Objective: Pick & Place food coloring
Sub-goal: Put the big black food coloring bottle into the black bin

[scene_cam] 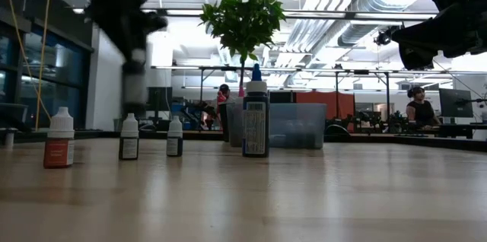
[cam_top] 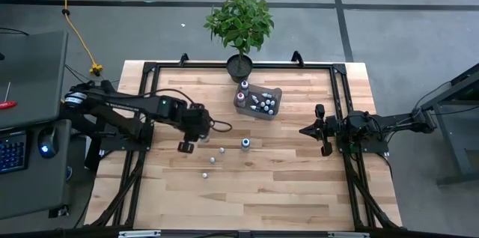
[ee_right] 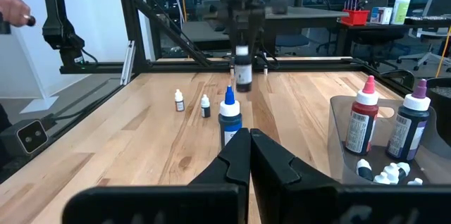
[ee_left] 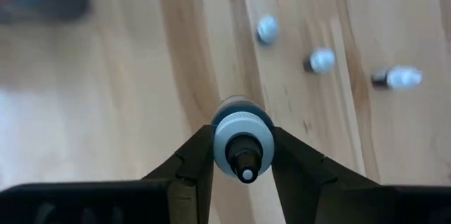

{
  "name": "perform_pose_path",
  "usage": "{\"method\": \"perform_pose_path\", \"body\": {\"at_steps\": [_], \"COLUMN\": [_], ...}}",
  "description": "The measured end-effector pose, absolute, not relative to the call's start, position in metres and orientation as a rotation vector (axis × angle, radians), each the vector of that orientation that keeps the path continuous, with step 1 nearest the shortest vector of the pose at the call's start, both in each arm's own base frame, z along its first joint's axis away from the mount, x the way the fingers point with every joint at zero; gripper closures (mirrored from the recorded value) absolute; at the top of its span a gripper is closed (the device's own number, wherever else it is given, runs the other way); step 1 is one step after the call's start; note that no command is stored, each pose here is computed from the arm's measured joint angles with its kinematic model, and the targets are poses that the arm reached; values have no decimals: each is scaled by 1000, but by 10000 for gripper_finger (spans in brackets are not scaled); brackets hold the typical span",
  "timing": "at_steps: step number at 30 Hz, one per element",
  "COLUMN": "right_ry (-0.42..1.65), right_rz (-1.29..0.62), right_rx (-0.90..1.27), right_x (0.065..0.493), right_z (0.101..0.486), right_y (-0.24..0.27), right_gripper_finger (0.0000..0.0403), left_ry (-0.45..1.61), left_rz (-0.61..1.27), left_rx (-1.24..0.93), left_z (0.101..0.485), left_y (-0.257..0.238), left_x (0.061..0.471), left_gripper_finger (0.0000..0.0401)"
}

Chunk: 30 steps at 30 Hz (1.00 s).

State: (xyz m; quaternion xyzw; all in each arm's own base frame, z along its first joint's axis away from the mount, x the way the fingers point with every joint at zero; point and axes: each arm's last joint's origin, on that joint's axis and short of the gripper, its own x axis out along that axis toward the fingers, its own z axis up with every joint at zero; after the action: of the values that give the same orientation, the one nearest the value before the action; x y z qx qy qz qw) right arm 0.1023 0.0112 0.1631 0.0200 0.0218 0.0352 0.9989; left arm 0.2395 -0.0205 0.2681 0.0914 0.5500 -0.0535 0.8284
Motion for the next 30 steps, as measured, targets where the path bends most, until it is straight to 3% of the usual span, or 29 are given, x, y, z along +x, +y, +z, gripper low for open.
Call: {"method": "perform_pose_path", "body": {"at_steps": [13,30], "right_ry": [44,44], "right_rz": [71,71], "right_rx": [40,40], "right_x": [102,102], "right_z": [163,163], "right_y": [11,11], "right_gripper_finger": [400,400], "left_ry": [902,882], "left_rz": [37,24], "left_rx": [273,373], "left_z": [335,369], "left_y": [-2,56], "left_x": [259,326], "left_gripper_finger": [295,295]}}
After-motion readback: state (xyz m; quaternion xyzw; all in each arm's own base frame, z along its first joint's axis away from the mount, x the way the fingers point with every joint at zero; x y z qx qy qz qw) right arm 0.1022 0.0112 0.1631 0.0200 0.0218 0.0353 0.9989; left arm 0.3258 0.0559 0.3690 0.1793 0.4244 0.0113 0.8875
